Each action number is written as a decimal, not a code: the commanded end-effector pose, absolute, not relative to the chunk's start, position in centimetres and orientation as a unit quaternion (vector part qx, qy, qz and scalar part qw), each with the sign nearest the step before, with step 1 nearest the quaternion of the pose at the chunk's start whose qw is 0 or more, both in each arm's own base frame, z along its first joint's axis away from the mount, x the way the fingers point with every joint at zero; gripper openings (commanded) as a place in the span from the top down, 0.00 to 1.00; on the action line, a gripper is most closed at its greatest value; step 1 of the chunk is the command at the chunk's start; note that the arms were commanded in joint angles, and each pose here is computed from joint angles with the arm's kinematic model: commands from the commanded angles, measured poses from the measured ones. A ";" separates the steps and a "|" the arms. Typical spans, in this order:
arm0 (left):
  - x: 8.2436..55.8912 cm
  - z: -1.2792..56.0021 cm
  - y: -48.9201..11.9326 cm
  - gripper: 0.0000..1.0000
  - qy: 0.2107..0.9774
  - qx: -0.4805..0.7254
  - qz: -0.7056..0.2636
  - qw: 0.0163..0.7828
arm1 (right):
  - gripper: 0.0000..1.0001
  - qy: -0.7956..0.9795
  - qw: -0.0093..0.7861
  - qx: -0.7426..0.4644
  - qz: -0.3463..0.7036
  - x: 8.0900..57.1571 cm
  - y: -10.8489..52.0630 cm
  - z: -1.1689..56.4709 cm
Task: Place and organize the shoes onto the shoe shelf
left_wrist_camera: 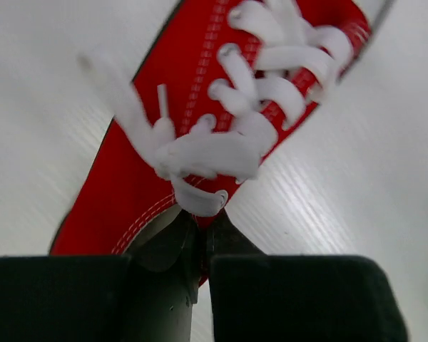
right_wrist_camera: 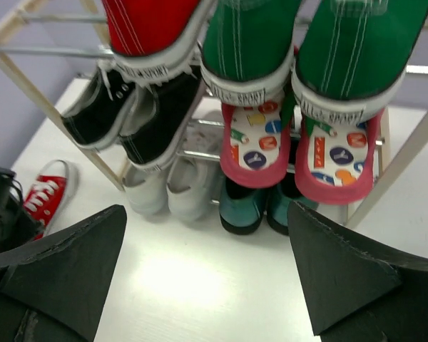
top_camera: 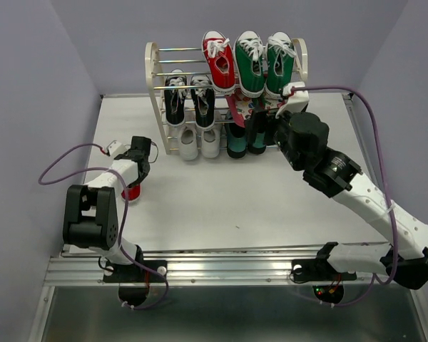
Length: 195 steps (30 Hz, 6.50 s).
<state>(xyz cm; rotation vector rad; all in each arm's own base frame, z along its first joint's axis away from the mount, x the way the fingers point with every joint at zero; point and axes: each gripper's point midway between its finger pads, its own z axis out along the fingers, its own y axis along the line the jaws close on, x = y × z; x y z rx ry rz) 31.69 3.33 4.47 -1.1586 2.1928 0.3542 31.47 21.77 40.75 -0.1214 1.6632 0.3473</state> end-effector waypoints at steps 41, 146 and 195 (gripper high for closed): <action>18.6 10.4 -20.2 0.11 0.950 -0.108 -0.089 0.280 | 0.00 0.760 0.643 0.041 0.088 29.1 15.3 33.7; 43.0 46.7 -15.4 1.00 0.785 -0.003 -0.067 0.616 | 0.00 0.755 0.651 0.077 0.026 31.5 14.7 33.7; 39.0 46.6 -14.6 0.01 0.754 -0.035 -0.141 0.641 | 0.00 0.715 0.661 -0.101 0.204 30.8 23.7 41.3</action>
